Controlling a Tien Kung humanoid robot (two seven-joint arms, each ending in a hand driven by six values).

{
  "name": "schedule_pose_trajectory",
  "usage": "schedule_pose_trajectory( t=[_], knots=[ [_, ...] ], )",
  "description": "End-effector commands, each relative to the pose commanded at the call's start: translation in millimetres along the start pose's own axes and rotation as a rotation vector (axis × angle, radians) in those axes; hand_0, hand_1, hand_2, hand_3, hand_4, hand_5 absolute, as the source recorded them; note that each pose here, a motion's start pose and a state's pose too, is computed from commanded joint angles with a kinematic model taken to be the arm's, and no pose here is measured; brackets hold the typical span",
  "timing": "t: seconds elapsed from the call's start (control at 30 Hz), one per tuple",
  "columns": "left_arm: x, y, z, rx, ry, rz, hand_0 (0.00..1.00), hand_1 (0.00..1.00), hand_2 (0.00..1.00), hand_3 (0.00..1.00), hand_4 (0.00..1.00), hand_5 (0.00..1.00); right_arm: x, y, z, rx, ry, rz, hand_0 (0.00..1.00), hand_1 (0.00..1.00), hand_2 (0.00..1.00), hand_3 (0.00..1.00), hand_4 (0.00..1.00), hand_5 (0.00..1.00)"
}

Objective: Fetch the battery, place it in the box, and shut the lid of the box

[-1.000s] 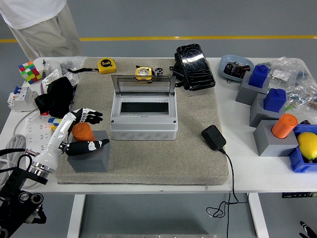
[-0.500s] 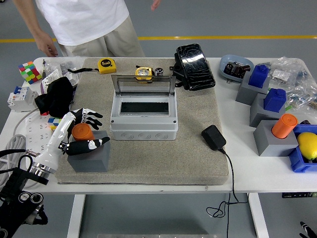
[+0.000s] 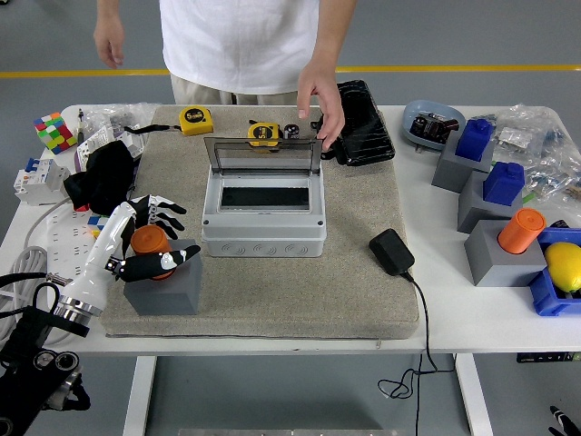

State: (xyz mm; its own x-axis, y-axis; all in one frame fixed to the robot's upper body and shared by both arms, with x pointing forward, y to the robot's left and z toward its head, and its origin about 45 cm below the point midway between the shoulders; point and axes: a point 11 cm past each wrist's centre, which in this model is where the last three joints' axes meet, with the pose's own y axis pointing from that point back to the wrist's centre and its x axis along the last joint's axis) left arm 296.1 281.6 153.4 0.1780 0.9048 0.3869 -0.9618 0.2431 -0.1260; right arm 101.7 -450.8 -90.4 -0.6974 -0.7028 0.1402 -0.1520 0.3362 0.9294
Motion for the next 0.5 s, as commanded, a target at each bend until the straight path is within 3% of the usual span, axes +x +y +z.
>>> schedule_pose_trajectory(
  t=[0.1, 0.13, 0.5],
  knots=[
    [-1.0, 0.3, -1.3, 0.005, 0.003, -0.003, 0.304, 0.306, 0.407, 0.51, 0.947, 0.002, -0.8, 0.1, -0.7, 0.001, 0.0, -0.001, 0.627, 0.645, 0.644, 0.548, 0.926, 0.475],
    [-1.3, 0.5, -1.4, 0.006, 0.005, -0.004, 0.208, 0.267, 0.402, 0.504, 0.95, 0.002, -0.9, 0.1, -0.7, 0.001, 0.0, -0.001, 0.627, 0.645, 0.645, 0.548, 0.926, 0.474],
    [-3.4, 0.1, -1.4, 0.009, 0.029, -0.003, 0.171, 0.225, 0.389, 0.497, 0.955, 0.002, -1.1, 0.1, -0.6, 0.001, -0.002, -0.002, 0.627, 0.643, 0.644, 0.547, 0.924, 0.474]
  ],
)
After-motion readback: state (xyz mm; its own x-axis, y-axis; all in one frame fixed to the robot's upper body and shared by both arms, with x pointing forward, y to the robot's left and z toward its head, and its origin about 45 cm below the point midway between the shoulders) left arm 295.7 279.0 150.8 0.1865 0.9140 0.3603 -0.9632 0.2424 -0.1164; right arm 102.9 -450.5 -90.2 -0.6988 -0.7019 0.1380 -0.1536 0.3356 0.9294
